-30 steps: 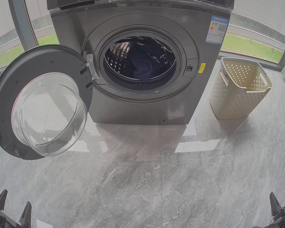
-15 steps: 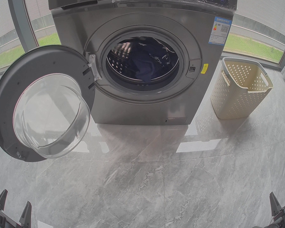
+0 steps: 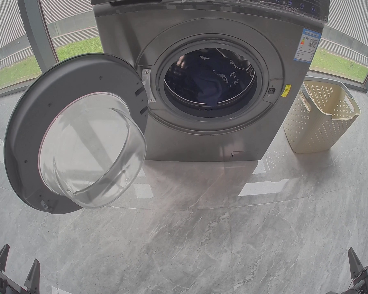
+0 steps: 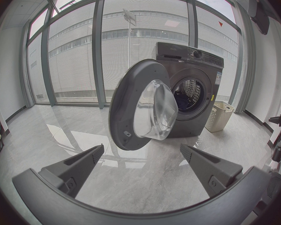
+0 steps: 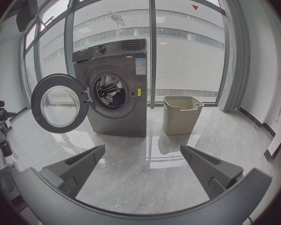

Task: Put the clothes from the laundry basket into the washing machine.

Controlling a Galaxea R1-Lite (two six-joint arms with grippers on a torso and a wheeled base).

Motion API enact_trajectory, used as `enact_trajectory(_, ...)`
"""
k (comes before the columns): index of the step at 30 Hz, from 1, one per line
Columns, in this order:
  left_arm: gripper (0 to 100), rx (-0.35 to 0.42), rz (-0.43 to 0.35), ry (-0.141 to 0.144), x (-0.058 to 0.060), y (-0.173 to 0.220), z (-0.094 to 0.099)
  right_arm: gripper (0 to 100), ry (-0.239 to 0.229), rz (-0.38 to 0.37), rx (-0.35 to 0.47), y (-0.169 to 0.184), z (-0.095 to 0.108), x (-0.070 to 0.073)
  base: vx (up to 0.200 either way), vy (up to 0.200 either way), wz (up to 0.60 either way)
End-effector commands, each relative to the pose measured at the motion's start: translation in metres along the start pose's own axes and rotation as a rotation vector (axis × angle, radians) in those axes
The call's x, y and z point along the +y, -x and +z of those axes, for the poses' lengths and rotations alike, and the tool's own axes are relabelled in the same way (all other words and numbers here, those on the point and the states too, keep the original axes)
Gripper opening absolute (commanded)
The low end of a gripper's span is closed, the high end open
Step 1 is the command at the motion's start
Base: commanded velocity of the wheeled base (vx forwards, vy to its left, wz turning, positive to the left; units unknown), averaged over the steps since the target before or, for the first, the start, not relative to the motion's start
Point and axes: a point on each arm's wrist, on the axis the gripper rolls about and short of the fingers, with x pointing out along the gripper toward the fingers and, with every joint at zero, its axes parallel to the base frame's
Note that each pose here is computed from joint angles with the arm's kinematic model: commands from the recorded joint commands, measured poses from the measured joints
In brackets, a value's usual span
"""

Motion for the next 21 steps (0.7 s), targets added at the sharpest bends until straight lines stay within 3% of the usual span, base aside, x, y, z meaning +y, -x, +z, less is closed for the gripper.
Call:
enact_trajectory(1, 100, 0.005, 0.003, 0.001, 0.0001, -0.0005, -0.0041, 100, 0.0, 0.002, -0.003, 0.0002, -0.0031, 0.0001, 0.0, 0.0, 0.0)
enact_trajectory(13, 100, 0.007, 0.007, 0.001, 0.0002, -0.0005, -0.0043, 100, 0.0, 0.0, -0.003, 0.0002, -0.0031, 0.0001, 0.0, 0.0, 0.0)
enact_trajectory(21, 100, 0.005, 0.006, -0.004, 0.0002, -0.0005, -0.0041, 100, 0.0, 0.002, -0.003, 0.0002, -0.0031, 0.0001, 0.0, 0.2, 0.0)
